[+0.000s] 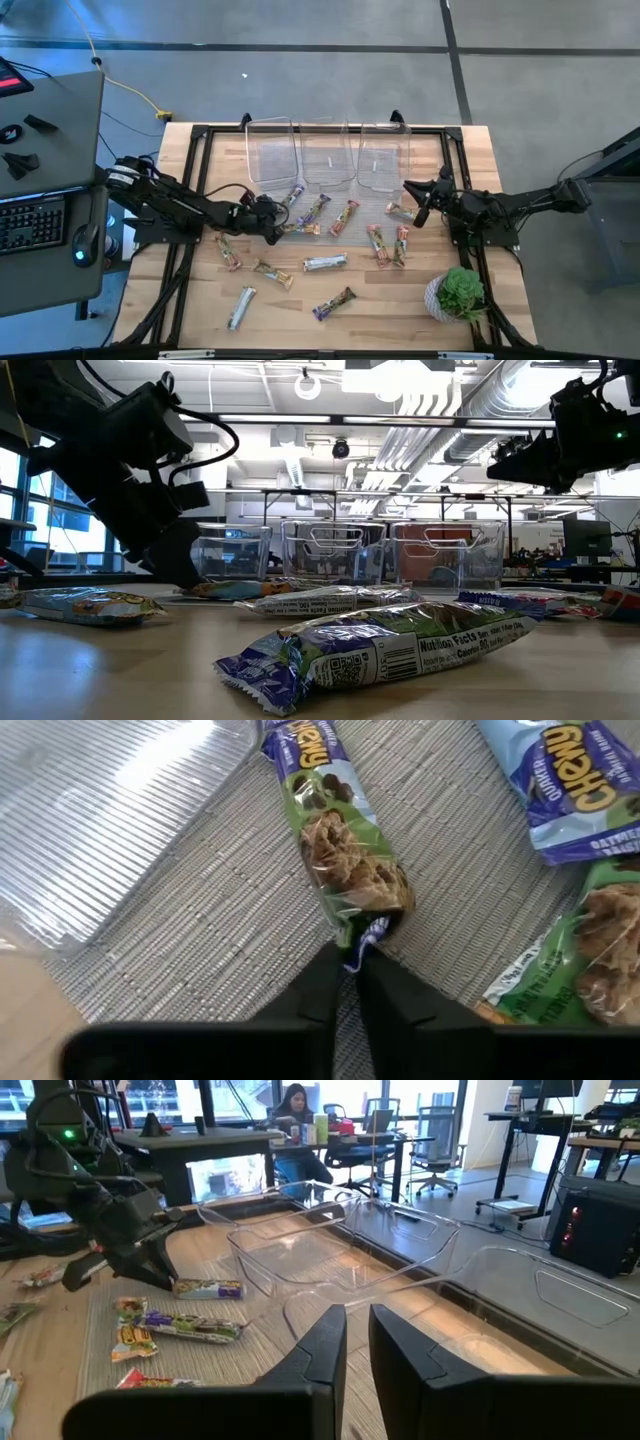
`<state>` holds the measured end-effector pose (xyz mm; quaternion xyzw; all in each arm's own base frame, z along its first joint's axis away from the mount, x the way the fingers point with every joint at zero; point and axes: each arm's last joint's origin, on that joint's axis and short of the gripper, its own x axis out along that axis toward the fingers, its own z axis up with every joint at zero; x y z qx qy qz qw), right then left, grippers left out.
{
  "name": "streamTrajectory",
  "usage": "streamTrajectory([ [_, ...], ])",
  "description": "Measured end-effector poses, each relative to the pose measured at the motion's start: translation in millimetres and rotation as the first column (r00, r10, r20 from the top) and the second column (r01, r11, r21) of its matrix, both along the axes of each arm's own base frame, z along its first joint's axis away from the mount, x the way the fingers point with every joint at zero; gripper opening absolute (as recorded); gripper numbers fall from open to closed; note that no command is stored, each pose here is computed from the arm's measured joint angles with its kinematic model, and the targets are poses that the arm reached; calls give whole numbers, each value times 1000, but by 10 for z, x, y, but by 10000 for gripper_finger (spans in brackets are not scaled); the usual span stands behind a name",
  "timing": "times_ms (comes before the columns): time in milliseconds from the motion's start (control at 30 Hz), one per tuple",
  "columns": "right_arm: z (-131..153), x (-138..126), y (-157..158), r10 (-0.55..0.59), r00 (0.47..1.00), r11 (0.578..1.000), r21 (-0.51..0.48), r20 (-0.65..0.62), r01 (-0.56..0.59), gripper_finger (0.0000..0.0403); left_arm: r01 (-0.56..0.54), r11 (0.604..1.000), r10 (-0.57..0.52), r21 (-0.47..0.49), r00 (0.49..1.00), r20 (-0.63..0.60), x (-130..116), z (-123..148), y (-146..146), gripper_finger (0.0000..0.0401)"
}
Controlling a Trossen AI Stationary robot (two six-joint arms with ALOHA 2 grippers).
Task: Pick and place Granola Bars by type
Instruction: Put the blue granola bar into the left transparent bin
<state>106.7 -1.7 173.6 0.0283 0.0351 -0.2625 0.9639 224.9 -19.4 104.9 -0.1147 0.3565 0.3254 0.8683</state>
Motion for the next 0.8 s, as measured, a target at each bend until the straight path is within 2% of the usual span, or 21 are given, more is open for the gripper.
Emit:
streamTrajectory([
  [300,-25,-2,1,7,1000,1000,6,-21,-7,32,20,997,-18,-71,1000,25,17,9,-15,5],
  [567,-25,-2,1,7,1000,1000,6,-22,-7,32,45,995,-40,-92,998,58,50,26,-29,39],
  [800,-25,-2,1,7,1000,1000,6,-21,-7,32,73,993,-68,-98,996,56,59,31,-37,104],
])
